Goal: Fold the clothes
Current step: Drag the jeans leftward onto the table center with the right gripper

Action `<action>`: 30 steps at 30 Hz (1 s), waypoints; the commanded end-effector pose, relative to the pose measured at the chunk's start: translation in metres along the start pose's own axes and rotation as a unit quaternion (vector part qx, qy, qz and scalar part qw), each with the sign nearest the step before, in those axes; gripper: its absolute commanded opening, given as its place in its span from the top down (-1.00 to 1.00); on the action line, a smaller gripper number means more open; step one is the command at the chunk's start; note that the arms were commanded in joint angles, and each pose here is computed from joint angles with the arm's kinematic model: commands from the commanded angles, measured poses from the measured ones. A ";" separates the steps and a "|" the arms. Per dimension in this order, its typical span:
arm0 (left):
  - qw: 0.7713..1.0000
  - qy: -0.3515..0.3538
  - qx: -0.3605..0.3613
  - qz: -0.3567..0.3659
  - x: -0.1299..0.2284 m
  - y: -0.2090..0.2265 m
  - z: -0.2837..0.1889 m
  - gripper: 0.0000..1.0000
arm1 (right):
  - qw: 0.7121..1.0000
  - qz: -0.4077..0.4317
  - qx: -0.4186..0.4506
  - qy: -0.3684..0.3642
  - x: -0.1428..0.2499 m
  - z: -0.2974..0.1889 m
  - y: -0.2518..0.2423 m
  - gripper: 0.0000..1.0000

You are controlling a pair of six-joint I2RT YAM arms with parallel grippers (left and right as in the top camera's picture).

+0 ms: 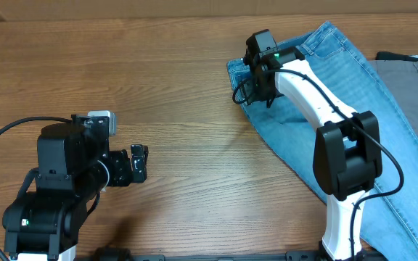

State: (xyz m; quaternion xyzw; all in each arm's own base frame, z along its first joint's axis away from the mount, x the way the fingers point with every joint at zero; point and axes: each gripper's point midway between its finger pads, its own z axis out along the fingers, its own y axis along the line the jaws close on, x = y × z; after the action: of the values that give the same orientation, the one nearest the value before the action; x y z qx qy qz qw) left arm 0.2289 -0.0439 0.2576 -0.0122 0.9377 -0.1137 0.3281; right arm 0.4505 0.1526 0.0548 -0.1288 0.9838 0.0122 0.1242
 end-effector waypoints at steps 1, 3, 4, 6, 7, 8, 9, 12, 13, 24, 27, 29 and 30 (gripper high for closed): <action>1.000 -0.010 0.010 -0.002 -0.006 -0.005 -0.006 -1.00 | 1.000 -0.002 -0.016 0.009 0.003 0.013 0.006 -0.55; 1.000 -0.010 0.010 -0.003 -0.006 -0.005 -0.006 -1.00 | 1.000 -0.001 -0.016 0.020 0.009 0.023 0.006 -0.61; 1.000 -0.010 0.010 -0.002 -0.006 -0.005 -0.006 -1.00 | 0.999 -0.001 -0.015 0.033 0.016 0.032 0.006 -0.64; 1.000 -0.010 0.010 -0.003 -0.006 -0.005 -0.006 -1.00 | 0.998 -0.002 -0.013 0.063 0.030 0.049 0.005 -0.65; 1.000 -0.010 0.010 -0.003 -0.006 -0.005 -0.006 -1.00 | 0.998 -0.002 -0.012 0.069 0.033 0.053 0.005 -0.54; 1.000 -0.010 0.010 -0.002 -0.006 -0.005 -0.006 -1.00 | 0.997 -0.002 -0.012 0.070 0.033 0.054 0.005 -0.21; 1.000 -0.010 0.010 -0.003 -0.006 -0.005 -0.006 -1.00 | 0.998 -0.003 -0.013 0.069 0.032 0.054 0.006 0.11; 1.000 -0.012 0.011 -0.002 -0.007 -0.005 -0.006 -1.00 | 0.996 -0.002 -0.062 0.070 0.032 0.052 0.025 0.92; 1.000 -0.012 0.010 -0.002 -0.007 -0.005 -0.006 -1.00 | 0.994 -0.008 -0.079 0.069 0.031 0.050 0.033 0.92; 0.999 -0.035 0.014 0.002 -0.018 -0.007 -0.006 -1.00 | 0.947 -0.238 -0.211 -0.037 0.018 -0.008 0.238 0.92; 0.999 -0.038 0.014 0.003 -0.020 -0.007 -0.006 -1.00 | 0.929 -0.288 -0.229 -0.039 0.045 -0.018 0.289 0.92; 0.999 -0.038 0.014 0.003 -0.020 -0.007 -0.006 -1.00 | 0.924 -0.305 -0.227 -0.036 0.057 -0.020 0.303 0.91; 0.999 -0.039 0.014 0.003 -0.020 -0.007 -0.007 -1.00 | 0.928 -0.305 -0.212 -0.036 0.057 -0.018 0.301 0.77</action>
State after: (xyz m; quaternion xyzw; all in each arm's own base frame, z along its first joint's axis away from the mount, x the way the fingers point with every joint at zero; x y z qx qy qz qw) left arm 0.2386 -0.0446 0.2661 -0.0098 0.9285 -0.1157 0.3527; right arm 0.3157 0.4151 0.0449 -0.4342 0.8749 0.1843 0.1097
